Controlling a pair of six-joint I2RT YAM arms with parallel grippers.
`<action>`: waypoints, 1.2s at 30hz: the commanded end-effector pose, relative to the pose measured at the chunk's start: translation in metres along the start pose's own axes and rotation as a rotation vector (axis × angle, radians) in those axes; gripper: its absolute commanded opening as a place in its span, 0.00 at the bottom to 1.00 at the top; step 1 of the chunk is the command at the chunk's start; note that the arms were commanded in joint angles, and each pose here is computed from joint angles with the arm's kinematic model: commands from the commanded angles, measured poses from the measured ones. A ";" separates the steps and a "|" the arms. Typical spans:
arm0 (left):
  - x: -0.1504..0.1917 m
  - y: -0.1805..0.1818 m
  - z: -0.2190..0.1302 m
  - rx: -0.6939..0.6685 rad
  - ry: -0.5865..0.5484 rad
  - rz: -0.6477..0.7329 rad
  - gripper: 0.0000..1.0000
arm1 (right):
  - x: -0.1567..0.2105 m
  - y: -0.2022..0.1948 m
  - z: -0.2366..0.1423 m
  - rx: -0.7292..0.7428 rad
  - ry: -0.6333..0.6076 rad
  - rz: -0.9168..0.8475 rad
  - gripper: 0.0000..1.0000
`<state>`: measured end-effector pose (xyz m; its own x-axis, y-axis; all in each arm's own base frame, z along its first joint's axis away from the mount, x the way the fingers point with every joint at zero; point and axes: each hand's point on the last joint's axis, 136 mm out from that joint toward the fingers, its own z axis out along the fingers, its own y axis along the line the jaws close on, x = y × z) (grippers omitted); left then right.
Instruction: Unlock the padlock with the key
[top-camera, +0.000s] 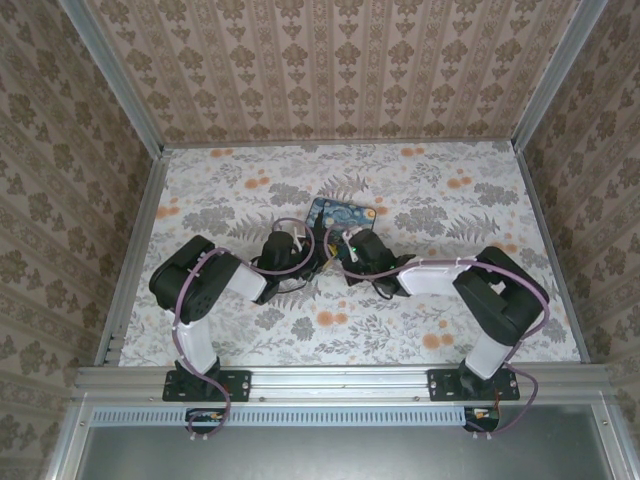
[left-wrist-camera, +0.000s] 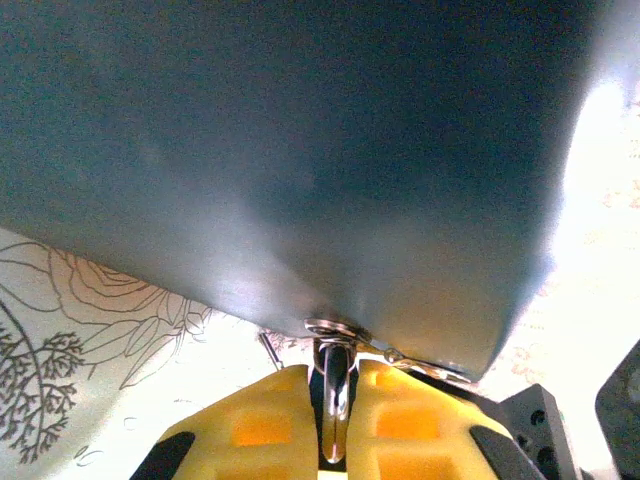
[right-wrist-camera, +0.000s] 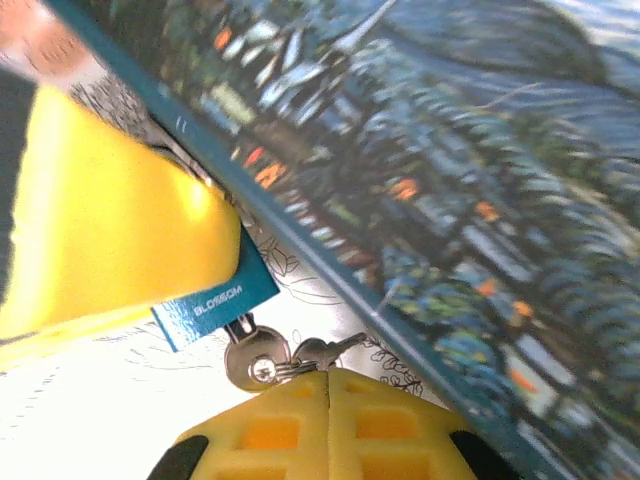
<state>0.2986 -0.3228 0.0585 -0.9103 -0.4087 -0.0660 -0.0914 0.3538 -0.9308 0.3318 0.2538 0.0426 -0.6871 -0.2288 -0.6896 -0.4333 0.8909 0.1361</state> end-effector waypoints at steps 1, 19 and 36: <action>0.017 0.008 -0.001 -0.016 0.062 -0.001 0.00 | -0.033 0.023 -0.016 -0.185 -0.103 0.117 0.00; 0.016 0.005 0.001 -0.007 0.060 -0.006 0.00 | 0.008 0.001 -0.027 -0.011 -0.032 -0.088 0.48; 0.016 0.006 0.000 -0.011 0.059 -0.008 0.00 | 0.000 0.004 -0.006 0.300 -0.098 -0.428 0.43</action>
<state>0.2943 -0.3254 0.0584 -0.9178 -0.3924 -0.0599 -0.0897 0.3522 -0.9316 0.3111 0.2520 0.0337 -0.4746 -0.5403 -0.6948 -0.5120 0.8116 -0.2814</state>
